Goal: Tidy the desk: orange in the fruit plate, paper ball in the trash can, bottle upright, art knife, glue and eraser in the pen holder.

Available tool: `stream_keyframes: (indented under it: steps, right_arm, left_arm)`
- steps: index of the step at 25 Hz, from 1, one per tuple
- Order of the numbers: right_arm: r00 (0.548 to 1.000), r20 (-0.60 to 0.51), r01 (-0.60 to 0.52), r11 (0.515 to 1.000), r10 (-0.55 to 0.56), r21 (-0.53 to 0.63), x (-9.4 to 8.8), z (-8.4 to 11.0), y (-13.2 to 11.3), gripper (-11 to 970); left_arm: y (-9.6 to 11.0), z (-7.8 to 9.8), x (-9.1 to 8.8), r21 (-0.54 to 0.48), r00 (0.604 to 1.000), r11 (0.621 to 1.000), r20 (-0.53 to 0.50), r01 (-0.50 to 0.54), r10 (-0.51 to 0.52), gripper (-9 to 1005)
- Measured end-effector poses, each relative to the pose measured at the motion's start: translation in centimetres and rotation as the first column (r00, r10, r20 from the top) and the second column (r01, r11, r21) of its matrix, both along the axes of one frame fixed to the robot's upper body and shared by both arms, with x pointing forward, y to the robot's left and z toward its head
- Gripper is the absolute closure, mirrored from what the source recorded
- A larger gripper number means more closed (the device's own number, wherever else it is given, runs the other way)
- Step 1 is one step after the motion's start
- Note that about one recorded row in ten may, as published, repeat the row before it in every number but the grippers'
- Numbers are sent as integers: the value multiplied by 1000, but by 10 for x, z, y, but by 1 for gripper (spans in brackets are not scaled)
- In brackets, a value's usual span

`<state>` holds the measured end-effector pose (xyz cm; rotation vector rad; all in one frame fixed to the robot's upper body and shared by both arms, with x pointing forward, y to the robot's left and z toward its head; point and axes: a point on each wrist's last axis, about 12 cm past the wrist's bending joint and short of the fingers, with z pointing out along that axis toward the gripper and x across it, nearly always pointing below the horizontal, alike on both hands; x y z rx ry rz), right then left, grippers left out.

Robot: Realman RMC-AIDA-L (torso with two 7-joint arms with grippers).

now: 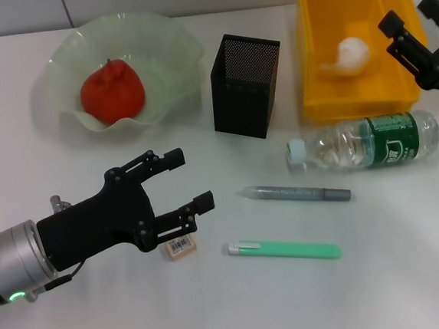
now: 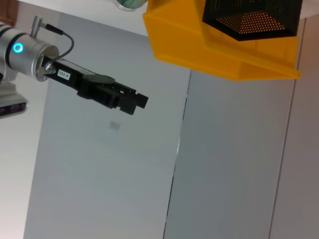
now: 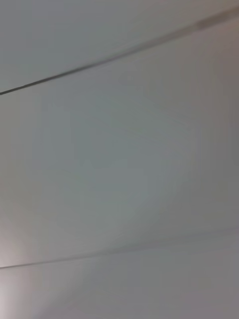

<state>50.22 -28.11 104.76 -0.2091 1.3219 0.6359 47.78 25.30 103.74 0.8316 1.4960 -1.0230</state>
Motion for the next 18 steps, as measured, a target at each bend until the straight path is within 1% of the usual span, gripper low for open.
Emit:
stream_keyframes:
  steps: [2, 5, 7, 14, 18]
  right_arm:
    - [995, -39, -92, 995, 93, 36, -2, 4, -7, 160]
    - [976, -69, -208, 978, 209, 25, -4, 12, -15, 161]
    - [957, -90, -278, 961, 277, -5, -5, 16, -19, 161]
    - [896, -214, -418, 901, 388, -116, 0, 20, -28, 163]
    - [851, -271, -502, 848, 450, -171, 1, 21, -27, 164]
  left_arm:
    - [0, 1, 0, -3, 1000, 1000, 1, 7, -7, 208]
    - [1, 2, 0, -7, 1000, 1000, 5, 16, -16, 210]
    - [1, 3, 0, -5, 1000, 1000, 6, 19, -19, 211]
    - [3, 4, 2, 24, 999, 999, -1, 41, -41, 214]
    - [1, 4, 3, 31, 999, 998, 3, 53, -53, 215]
